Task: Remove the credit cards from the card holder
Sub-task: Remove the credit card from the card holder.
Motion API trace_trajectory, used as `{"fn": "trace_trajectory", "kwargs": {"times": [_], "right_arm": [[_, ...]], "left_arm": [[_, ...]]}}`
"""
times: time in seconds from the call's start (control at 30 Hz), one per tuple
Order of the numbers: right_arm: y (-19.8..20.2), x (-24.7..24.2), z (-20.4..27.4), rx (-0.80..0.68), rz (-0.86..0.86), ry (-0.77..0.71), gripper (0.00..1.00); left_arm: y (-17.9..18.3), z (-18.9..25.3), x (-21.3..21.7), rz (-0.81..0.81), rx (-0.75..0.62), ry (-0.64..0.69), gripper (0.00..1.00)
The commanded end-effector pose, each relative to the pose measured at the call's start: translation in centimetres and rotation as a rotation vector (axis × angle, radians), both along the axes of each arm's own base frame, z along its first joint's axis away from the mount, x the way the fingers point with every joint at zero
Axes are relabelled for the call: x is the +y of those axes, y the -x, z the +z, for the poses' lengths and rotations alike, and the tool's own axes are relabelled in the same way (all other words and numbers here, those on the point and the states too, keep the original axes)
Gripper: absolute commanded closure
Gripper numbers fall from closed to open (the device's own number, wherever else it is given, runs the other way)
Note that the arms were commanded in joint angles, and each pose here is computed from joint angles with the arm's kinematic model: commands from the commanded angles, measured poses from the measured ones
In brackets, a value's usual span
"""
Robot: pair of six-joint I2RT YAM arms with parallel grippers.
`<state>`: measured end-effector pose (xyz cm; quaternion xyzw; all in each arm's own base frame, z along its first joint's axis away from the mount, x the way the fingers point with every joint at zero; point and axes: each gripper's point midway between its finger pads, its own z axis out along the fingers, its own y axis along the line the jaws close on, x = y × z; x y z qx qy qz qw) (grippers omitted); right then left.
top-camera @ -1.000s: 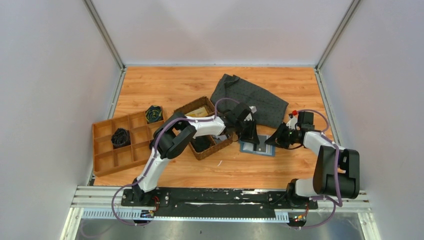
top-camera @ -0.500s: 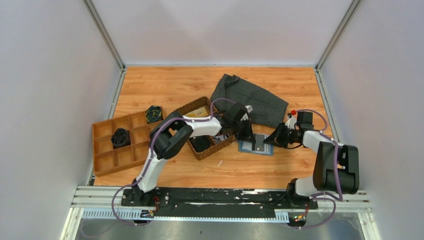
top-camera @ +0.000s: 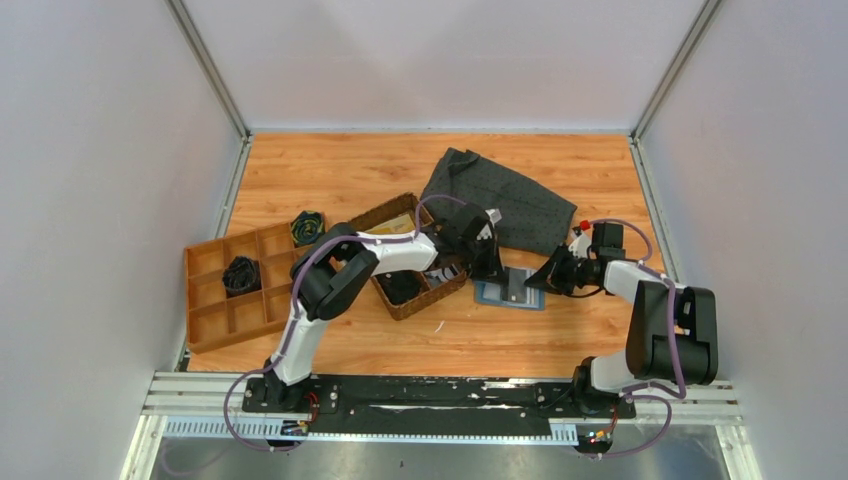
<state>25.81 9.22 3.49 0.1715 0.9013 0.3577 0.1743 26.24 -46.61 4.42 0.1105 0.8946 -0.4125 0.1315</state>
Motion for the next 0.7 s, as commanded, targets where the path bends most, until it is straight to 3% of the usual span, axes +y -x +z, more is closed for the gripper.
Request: {"fn": "trace_trajectory", "kwargs": {"times": [0.0,0.3,0.67], "right_arm": [[2.6,-0.8,-3.2,0.128,-0.002,0.098,0.87],[2.2,-1.1,-2.6,0.116,-0.004,0.118,0.88],[1.2,-2.5,1.5,0.008,-0.075,0.203,0.87]], "left_arm": [[-0.5,1.0,1.1,-0.021,-0.040,0.007,1.00],[-0.4,1.3,1.6,-0.052,-0.048,0.018,1.00],[-1.1,5.4,2.3,-0.074,-0.147,0.002,1.00]]}}
